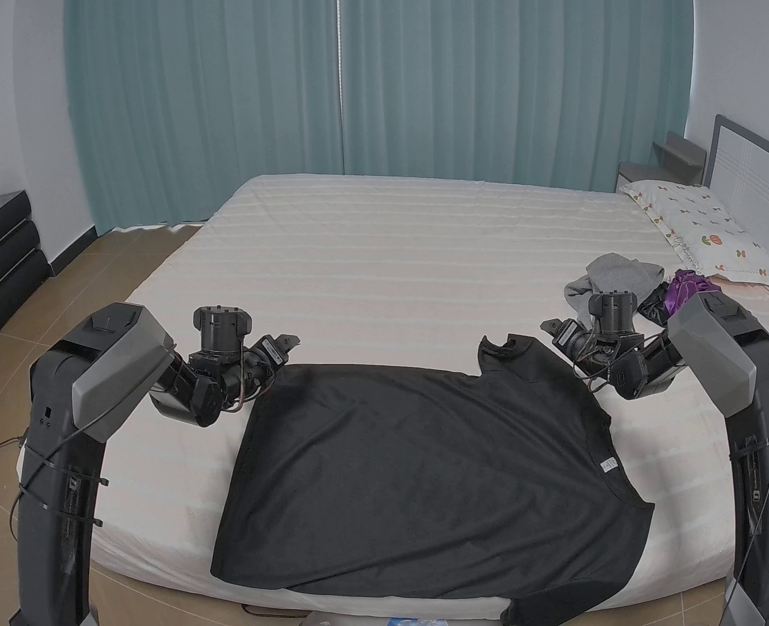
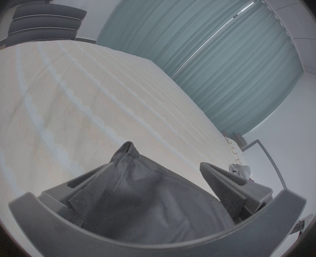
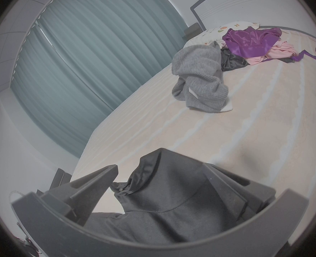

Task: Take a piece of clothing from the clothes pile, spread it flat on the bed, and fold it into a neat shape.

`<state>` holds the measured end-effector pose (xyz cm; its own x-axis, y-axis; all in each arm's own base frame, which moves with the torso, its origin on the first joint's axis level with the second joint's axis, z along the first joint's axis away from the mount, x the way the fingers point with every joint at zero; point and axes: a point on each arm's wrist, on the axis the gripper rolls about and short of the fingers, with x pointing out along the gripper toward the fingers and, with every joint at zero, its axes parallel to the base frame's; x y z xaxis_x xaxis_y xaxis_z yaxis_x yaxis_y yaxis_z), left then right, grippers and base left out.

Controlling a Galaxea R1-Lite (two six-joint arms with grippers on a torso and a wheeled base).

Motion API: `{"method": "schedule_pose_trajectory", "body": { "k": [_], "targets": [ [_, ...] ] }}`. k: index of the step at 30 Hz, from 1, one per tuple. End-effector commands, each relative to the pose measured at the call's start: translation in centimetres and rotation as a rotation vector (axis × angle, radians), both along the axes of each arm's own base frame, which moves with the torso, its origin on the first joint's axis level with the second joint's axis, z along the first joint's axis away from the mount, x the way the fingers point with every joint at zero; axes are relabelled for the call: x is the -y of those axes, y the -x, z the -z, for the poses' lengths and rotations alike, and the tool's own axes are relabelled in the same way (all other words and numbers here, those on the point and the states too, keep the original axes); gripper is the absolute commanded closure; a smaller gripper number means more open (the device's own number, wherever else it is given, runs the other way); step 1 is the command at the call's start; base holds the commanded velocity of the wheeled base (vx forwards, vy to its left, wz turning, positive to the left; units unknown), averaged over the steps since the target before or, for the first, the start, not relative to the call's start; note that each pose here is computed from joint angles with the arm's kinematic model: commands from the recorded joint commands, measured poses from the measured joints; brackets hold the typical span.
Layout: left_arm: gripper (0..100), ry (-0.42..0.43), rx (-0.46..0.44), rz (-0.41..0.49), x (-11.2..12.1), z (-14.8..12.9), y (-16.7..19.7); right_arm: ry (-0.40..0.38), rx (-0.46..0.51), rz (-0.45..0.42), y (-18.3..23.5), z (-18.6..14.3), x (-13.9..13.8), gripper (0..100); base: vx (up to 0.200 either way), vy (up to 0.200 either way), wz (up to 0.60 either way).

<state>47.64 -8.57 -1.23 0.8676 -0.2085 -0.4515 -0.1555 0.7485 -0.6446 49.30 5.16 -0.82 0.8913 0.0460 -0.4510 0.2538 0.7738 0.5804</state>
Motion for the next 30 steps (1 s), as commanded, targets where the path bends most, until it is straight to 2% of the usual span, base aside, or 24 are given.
{"method": "schedule_pose_trajectory", "body": {
  "k": [1,6,11,17,23,24,30],
  "targets": [
    [0,-0.010,-0.032,0.015,0.8,2.6,-0.5,0.001,0.004,0.022,0.0,-0.3,1.0,0,0.000,0.000,0.00],
    [0,-0.056,0.004,-0.036,0.9,3.3,-1.8,0.005,-0.002,0.040,-0.1,0.1,1.9,0,0.000,0.000,0.00],
    [0,-0.063,-0.001,-0.050,1.0,3.3,-2.4,0.005,-0.008,0.042,0.0,0.3,2.0,0,0.000,0.000,0.00],
    [0,-0.093,0.024,-0.113,1.0,4.1,-3.4,0.008,-0.024,0.040,0.0,1.0,1.9,0,0.000,0.000,0.00],
    [0,-0.104,-0.011,-0.113,1.1,4.2,-3.6,0.010,-0.036,0.041,0.1,1.6,1.9,0,0.000,0.000,0.00],
    [100,-0.107,-0.020,-0.114,1.1,4.3,-3.6,0.010,-0.037,0.041,0.1,1.6,1.9,0,0.000,0.000,0.00],
    [100,-0.114,-0.037,-0.114,1.3,4.5,-3.6,0.027,-0.058,0.036,0.0,3.1,2.0,0,0.000,0.000,0.00]
  ]
}}
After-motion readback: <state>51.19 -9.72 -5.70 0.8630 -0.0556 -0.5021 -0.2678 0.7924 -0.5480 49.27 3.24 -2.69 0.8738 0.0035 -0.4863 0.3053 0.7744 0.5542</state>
